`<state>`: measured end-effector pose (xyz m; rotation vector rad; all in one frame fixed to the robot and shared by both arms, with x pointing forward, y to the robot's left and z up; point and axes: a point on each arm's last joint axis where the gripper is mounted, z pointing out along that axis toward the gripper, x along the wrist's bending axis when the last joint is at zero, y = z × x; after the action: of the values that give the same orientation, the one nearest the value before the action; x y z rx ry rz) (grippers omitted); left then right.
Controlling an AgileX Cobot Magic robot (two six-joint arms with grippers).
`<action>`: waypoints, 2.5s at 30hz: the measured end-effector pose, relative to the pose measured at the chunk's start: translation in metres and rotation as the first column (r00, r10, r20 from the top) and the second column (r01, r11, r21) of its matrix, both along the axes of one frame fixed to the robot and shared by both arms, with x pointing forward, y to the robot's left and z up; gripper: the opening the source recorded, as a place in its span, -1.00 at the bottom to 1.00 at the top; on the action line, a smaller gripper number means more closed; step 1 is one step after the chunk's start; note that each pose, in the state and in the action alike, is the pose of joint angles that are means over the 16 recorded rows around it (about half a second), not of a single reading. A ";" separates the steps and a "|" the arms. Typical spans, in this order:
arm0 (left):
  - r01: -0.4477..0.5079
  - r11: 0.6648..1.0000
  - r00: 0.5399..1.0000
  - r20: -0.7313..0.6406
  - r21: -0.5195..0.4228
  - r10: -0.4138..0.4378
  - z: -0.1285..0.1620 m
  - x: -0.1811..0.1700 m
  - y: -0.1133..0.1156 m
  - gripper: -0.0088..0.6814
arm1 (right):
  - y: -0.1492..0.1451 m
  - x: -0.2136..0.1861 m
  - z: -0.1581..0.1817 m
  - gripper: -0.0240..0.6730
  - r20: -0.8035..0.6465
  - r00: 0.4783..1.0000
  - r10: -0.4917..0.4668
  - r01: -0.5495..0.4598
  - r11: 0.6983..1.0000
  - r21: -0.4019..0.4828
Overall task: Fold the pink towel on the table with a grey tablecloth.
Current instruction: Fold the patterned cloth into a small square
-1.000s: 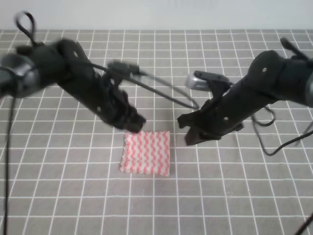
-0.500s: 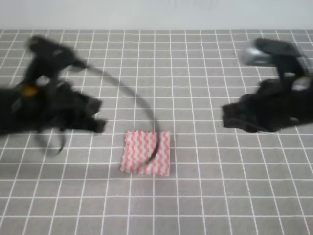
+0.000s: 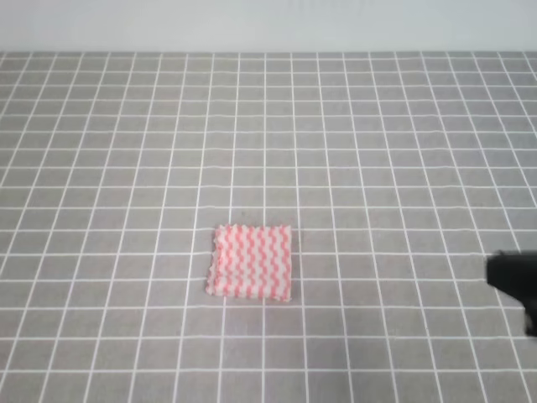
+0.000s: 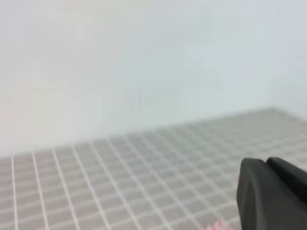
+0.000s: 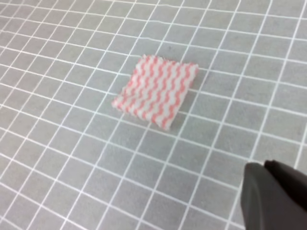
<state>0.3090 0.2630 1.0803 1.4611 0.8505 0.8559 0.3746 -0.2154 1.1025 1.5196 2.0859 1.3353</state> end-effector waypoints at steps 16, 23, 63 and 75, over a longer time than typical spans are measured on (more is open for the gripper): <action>-0.051 0.998 0.996 -0.073 -0.021 0.049 -0.057 -0.026 0.011 -0.98 | -0.038 -0.050 -0.031 -0.98 0.419 0.892 -0.170 0.108 0.980 0.167; -0.056 0.998 0.988 -0.144 -0.031 0.051 -0.079 -0.021 0.009 -0.98 | -0.046 -0.052 -0.061 -0.98 0.509 0.823 -0.250 0.159 0.963 0.216; -0.044 0.999 0.976 -0.216 -0.021 0.039 -0.096 -0.020 0.007 -0.98 | -0.074 -0.082 -0.137 -0.98 0.541 0.752 -0.377 0.431 0.902 0.029; -0.040 0.999 0.975 -0.220 -0.019 0.035 -0.096 -0.020 0.007 -0.98 | -0.072 -0.084 -0.145 -0.98 0.470 0.814 -0.341 0.401 0.916 -0.028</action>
<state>0.2886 0.2702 0.9841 1.5422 1.0524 0.7179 0.2910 -0.2870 0.9575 1.3105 1.4598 1.2326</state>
